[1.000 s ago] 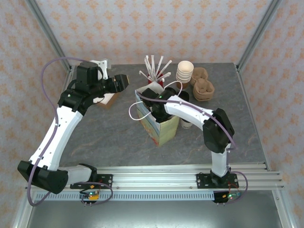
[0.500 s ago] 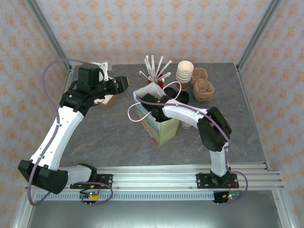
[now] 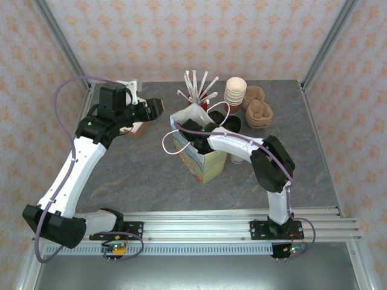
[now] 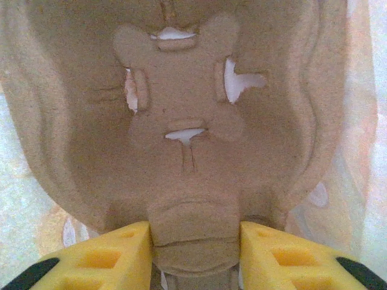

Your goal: Pack the takeout coffee

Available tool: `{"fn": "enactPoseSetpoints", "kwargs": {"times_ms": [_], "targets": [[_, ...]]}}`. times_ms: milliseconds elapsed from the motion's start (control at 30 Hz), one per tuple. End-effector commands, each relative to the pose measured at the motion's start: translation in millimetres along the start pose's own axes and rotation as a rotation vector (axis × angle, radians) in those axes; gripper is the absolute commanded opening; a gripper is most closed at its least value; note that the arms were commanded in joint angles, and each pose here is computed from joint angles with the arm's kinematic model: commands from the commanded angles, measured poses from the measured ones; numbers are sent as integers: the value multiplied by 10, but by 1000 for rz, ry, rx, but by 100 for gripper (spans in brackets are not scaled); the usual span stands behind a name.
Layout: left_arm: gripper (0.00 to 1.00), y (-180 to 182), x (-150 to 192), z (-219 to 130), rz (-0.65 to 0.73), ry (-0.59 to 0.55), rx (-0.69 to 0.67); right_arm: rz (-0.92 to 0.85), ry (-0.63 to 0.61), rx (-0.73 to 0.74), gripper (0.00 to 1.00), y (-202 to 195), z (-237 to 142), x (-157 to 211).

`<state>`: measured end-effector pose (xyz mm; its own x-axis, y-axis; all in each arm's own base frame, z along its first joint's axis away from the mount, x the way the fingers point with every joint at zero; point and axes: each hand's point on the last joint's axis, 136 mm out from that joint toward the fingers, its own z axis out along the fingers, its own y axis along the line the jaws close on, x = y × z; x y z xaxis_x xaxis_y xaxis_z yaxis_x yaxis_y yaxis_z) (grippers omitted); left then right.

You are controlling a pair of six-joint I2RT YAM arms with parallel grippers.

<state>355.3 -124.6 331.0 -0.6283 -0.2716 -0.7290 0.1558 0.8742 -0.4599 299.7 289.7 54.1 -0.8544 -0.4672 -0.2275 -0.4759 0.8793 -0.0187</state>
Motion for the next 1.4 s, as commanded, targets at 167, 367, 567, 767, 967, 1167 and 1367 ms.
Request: {"fn": "enactPoseSetpoints", "kwargs": {"times_ms": [167,367,567,767,967,1167,1367], "targets": [[72,-35,-55,-72,7,-39,7,-1,16,28,51,-72,-53,11],[73,-30,-37,-61,6,-31,6,5,-36,11,62,-51,-313,-133],[72,-25,-27,-62,8,-28,5,9,-57,6,71,-48,-469,-196],[72,-18,4,-51,5,-19,7,10,-92,25,78,-90,-663,-269],[72,-6,40,-72,8,-13,4,5,-122,36,84,-129,-841,-337],[72,1,78,-114,15,-4,0,10,-157,48,83,-205,-1043,-410],[72,20,138,-157,18,0,-3,28,-235,29,83,-249,-1389,-534]]}}
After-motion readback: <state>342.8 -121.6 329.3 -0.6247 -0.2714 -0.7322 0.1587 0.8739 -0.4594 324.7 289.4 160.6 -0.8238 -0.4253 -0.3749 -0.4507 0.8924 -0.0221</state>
